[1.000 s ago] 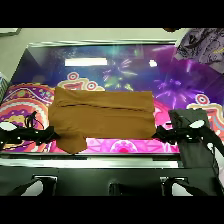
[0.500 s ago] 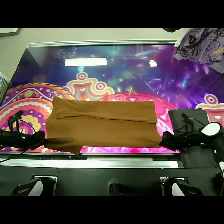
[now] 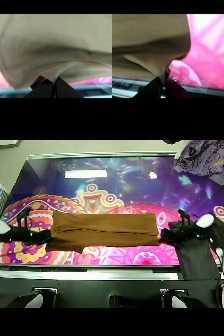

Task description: Fold the clothes and pants, and hang the long-sleeved shirts on hangers.

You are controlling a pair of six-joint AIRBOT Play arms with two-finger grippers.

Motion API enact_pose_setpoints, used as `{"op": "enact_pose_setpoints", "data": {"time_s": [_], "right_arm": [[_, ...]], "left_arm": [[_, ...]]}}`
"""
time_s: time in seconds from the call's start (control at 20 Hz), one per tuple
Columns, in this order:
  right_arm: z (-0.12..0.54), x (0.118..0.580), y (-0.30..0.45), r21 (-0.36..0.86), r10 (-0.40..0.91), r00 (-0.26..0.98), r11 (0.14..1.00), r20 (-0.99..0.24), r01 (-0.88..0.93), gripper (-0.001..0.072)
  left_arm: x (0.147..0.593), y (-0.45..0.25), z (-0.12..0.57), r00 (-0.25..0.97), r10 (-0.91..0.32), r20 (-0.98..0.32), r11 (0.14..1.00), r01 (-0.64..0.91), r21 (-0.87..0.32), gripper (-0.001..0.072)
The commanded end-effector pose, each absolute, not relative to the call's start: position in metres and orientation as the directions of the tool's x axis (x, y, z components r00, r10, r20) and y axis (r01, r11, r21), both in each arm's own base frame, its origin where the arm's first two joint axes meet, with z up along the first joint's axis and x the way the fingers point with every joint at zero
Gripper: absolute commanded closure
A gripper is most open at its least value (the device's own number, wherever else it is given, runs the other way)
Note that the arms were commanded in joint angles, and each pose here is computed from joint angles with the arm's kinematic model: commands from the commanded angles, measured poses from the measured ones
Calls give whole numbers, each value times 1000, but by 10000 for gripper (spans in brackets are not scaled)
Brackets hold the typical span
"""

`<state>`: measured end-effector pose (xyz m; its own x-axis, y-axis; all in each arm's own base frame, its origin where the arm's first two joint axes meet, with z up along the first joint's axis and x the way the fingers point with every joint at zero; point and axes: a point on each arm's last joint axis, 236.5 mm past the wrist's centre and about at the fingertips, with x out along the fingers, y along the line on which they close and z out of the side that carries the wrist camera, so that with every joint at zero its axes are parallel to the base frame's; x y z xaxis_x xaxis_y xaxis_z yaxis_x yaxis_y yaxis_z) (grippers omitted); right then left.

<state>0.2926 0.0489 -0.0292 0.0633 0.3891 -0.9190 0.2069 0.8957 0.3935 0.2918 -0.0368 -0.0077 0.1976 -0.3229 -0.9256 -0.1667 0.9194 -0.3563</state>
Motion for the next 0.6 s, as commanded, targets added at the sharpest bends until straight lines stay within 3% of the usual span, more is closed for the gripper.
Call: {"op": "enact_pose_setpoints", "data": {"time_s": [0.0, 0.2, 0.55], "right_arm": [[-46, 340, 56, 344, 342, 43, 924, -939, 166, 677], [-51, 385, 53, 333, 326, 69, 928, -943, 165, 677], [-72, 418, 50, 335, 321, 101, 923, -942, 188, 677]], "left_arm": [[345, -32, -21, 203, -330, -922, 930, -96, -354, 695], [399, -26, -36, 191, -340, -921, 932, -61, -356, 694], [464, -29, -51, 212, -367, -906, 925, -23, -380, 694]]}}
